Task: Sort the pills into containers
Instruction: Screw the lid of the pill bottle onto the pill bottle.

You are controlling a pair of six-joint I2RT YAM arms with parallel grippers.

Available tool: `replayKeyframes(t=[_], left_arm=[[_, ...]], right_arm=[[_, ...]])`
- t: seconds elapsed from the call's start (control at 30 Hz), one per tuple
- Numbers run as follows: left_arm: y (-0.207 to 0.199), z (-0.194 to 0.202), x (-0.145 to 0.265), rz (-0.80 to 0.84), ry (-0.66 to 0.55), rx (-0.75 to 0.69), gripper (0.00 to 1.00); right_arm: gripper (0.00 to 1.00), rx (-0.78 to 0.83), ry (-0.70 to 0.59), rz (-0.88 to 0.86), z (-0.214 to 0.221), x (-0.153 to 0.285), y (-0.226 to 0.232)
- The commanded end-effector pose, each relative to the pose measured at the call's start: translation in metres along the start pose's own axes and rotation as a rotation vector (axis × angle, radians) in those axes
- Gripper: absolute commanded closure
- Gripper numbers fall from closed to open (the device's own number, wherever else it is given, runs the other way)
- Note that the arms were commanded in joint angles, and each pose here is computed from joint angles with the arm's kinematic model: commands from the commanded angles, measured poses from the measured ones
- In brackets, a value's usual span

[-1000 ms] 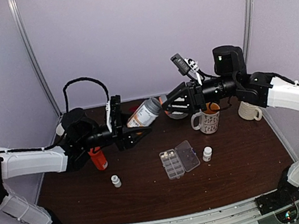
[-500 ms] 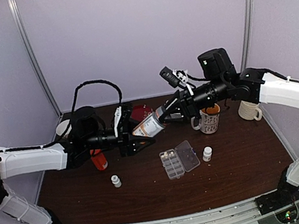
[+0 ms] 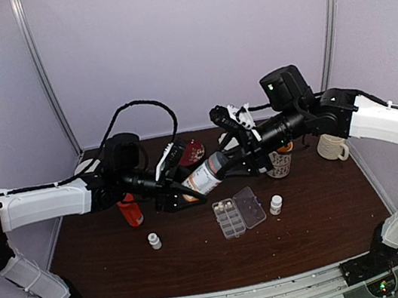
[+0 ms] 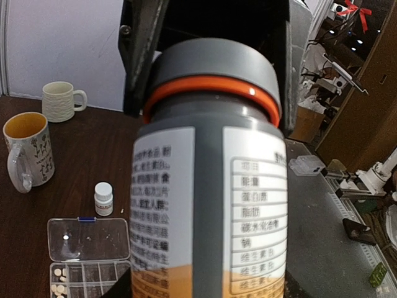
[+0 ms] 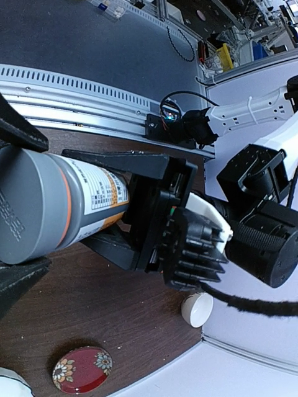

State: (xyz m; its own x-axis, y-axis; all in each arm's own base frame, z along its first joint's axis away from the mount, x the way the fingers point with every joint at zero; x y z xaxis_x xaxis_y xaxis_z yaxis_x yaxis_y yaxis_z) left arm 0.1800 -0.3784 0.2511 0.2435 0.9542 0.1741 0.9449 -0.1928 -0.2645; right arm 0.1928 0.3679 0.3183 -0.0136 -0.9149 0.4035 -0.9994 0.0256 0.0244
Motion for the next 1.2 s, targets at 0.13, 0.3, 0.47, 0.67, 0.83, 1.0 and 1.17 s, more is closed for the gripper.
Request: replayKeyframes(t=[0.13,0.3,0.47,0.67,0.83,1.0,1.17], left_arm=[[-0.046,-0.065,0.006,0.193,-0.070,-0.200,1.00],[-0.055,-0.068,0.009,0.237,-0.038,-0.209,1.00],[-0.061,-0.070,0.010,0.286,0.007,-0.195,1.00],[-0.058,-0.062,0.010,0.297,0.110,-0.139,1.00],[-0.057,-0.055,0.011,0.302,0.173,-0.133,1.00],[-0.059,-0.054,0.012,0.306,0.174,-0.152,1.00],[-0.059,-0.052,0.013,0.307,0.190,-0.151,1.00]], right_arm=[[0.98,0.105,0.101,-0.183,0.015,-0.024,0.046],[0.97,0.194,0.094,-0.129,0.012,-0.024,0.055],[0.94,0.255,0.073,-0.089,0.008,-0.023,0.061],[0.96,0.257,0.092,-0.053,0.010,-0.031,0.060],[0.98,0.283,0.095,-0.038,0.012,-0.033,0.061],[0.96,0.410,0.095,-0.117,0.026,-0.035,0.077],[1.00,0.536,0.113,-0.133,0.037,-0.037,0.080]])
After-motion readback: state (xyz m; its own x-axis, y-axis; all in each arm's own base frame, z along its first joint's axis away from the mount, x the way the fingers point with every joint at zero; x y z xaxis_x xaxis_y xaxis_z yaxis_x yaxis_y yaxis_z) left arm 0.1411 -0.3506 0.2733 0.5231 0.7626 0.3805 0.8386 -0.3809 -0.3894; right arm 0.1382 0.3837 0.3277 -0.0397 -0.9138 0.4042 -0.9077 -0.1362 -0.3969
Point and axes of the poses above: each gripper's point midway between its finger pads, its own x axis back along the fingers, its own y axis along the line the jaws close on, z = x × y, the point moved 1 cm from there along x, back along the fingers, and after that the axes turned 2 degrees about -x, right-handed, at the moved point
